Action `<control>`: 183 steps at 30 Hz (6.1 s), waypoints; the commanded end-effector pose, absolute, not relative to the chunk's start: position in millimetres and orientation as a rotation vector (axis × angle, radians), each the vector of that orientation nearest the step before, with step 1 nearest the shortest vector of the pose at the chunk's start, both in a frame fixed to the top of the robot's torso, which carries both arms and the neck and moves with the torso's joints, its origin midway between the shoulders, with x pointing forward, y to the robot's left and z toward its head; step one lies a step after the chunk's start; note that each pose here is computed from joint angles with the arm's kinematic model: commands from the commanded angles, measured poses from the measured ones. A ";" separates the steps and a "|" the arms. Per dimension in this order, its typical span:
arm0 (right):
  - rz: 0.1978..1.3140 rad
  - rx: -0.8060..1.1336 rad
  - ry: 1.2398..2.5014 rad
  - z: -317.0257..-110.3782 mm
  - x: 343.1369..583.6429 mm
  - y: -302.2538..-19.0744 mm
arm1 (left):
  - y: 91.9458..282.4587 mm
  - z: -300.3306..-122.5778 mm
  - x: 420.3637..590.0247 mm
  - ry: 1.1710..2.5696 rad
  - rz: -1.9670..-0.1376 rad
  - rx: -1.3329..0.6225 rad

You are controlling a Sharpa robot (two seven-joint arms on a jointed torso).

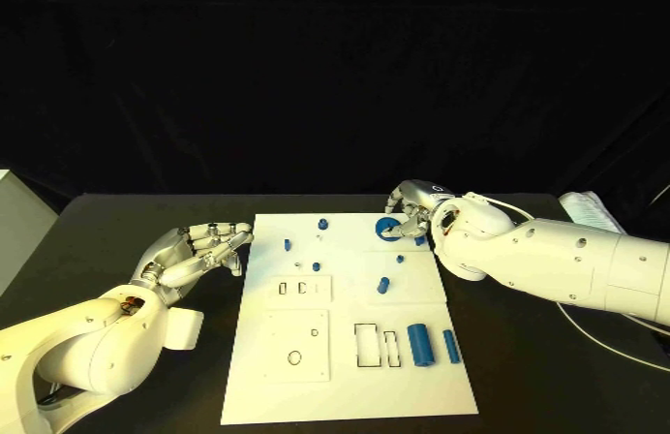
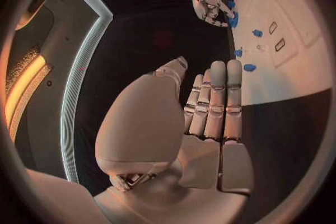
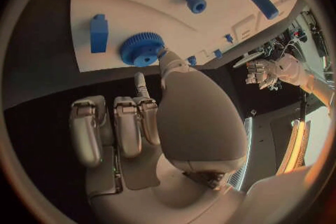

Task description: Assemble the parts on the task board

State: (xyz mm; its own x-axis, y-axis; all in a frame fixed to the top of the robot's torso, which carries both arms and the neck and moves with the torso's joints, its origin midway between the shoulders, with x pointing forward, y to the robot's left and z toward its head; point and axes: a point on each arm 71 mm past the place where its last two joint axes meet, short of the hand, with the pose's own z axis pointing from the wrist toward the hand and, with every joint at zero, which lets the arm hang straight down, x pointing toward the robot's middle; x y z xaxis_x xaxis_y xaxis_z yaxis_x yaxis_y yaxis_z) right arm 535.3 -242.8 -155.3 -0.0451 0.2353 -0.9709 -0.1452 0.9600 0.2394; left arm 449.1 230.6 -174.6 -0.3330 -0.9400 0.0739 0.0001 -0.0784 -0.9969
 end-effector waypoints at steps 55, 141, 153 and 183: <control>0.291 0.063 1.659 -164.6 529.9 -251.9 | 231.3 -173.8 449.2 1.415 -1.531 -1.068; 0.480 -0.265 1.432 -168.0 520.0 -112.7 | 227.3 -175.1 450.7 1.427 -1.535 -1.071; 0.498 -0.252 1.480 -171.5 521.4 -113.3 | 228.0 -175.5 450.6 1.432 -1.528 -1.072; 0.513 -0.192 1.446 -168.6 520.6 -134.7 | 231.0 -176.6 451.3 1.437 -1.506 -1.082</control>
